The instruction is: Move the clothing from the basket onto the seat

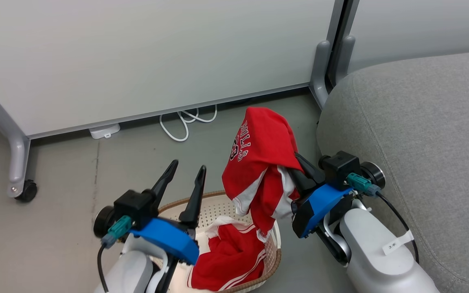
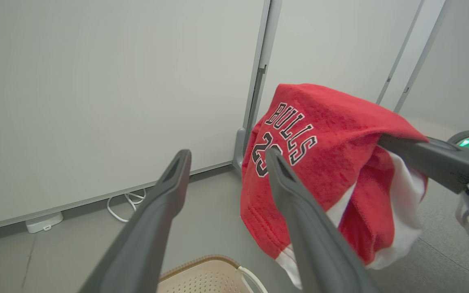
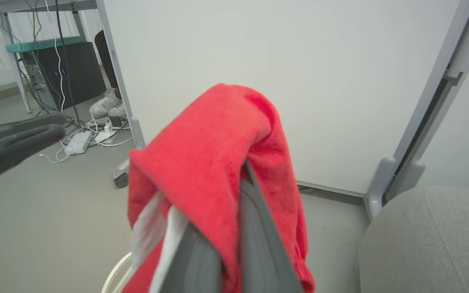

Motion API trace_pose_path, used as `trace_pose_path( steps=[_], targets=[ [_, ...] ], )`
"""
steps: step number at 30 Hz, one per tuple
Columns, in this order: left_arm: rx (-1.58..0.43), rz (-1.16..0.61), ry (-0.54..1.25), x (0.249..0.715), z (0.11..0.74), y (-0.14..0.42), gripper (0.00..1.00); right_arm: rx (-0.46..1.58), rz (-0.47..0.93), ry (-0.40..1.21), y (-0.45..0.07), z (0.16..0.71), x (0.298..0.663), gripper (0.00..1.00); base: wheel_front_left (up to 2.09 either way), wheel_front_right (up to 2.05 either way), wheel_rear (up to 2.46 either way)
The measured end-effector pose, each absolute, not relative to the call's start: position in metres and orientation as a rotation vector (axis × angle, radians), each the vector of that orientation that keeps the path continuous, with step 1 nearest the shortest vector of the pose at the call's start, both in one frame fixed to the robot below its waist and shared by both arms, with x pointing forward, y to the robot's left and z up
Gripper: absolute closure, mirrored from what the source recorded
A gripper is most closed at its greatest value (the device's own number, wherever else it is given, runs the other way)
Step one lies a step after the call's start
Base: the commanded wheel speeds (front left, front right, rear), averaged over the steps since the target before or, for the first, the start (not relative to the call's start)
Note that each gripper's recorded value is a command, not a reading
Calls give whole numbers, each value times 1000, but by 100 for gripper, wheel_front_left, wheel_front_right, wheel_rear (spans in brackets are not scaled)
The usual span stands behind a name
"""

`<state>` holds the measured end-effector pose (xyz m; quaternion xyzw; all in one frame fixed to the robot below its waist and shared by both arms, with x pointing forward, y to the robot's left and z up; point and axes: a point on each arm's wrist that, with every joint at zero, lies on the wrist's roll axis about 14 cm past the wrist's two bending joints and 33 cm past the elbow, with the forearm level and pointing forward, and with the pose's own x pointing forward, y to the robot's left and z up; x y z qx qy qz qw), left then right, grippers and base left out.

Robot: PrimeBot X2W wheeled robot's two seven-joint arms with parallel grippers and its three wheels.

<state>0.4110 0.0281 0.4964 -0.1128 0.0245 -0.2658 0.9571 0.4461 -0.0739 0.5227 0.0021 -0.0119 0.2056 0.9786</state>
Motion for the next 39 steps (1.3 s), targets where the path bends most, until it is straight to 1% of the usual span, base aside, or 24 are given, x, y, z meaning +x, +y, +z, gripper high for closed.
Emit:
trace_pose_path(
  steps=[8, 17, 29, 39],
  targets=[
    [-214, -475, 44, 398, 488, 55, 0, 4, 407, -23, -76, 522, 442, 100, 0, 0, 0],
    [-209, -427, 58, 387, 478, 69, 0, 5, 400, -20, -78, 521, 439, 100, 0, 0, 0],
    [-208, -430, 73, 387, 472, 62, 0, 6, 384, -16, -84, 520, 437, 100, 0, 0, 0],
    [-217, -500, 79, 394, 472, 38, 0, 7, 318, -11, -110, 517, 433, 100, 0, 0, 0]
  ],
)
